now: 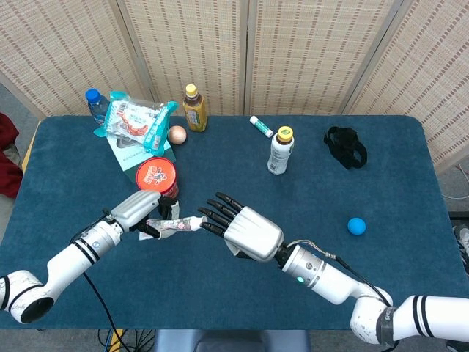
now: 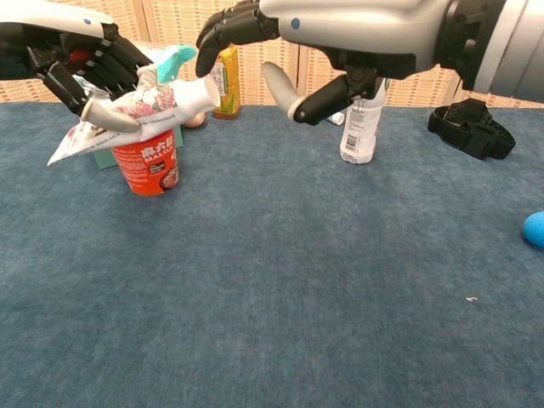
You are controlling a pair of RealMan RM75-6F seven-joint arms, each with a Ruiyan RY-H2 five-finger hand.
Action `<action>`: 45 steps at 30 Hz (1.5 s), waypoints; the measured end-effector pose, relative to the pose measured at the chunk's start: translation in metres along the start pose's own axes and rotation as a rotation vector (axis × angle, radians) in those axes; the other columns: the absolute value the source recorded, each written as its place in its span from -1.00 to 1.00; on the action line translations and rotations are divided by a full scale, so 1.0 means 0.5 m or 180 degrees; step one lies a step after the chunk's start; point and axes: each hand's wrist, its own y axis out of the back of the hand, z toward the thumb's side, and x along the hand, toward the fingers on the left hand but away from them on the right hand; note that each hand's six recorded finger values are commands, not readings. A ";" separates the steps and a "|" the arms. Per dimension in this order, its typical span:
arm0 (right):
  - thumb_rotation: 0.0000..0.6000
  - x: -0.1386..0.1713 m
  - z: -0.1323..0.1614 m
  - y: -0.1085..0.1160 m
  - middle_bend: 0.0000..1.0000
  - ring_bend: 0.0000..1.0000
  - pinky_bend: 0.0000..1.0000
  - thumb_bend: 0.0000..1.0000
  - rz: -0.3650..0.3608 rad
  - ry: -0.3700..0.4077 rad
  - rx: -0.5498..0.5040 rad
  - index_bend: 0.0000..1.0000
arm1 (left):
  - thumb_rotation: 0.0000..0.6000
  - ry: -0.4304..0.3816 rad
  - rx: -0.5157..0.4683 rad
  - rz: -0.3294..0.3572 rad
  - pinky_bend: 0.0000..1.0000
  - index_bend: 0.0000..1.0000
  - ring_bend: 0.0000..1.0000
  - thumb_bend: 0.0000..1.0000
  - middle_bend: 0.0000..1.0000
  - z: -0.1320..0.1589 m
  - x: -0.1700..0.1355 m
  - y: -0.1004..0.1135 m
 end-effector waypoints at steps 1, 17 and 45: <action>0.53 -0.002 -0.001 -0.002 -0.80 -1.00 -0.98 0.53 0.0012 -0.0007 -0.0001 -0.56 | 1.00 -0.0002 0.0001 0.0002 -0.14 0.23 0.05 -0.08 0.37 0.000 -0.001 0.000; 0.53 -0.018 -0.013 -0.022 -0.80 -1.00 -0.98 0.54 0.0112 -0.0079 0.0035 -0.56 | 1.00 -0.0019 0.0016 -0.0003 -0.14 0.24 0.05 -0.08 0.37 0.004 -0.002 0.001; 0.53 -0.032 -0.042 -0.051 -0.80 -1.00 -0.98 0.54 0.0224 -0.0223 0.0060 -0.56 | 1.00 -0.0066 -0.0066 0.0035 -0.14 0.26 0.07 -0.06 0.39 0.003 -0.013 0.017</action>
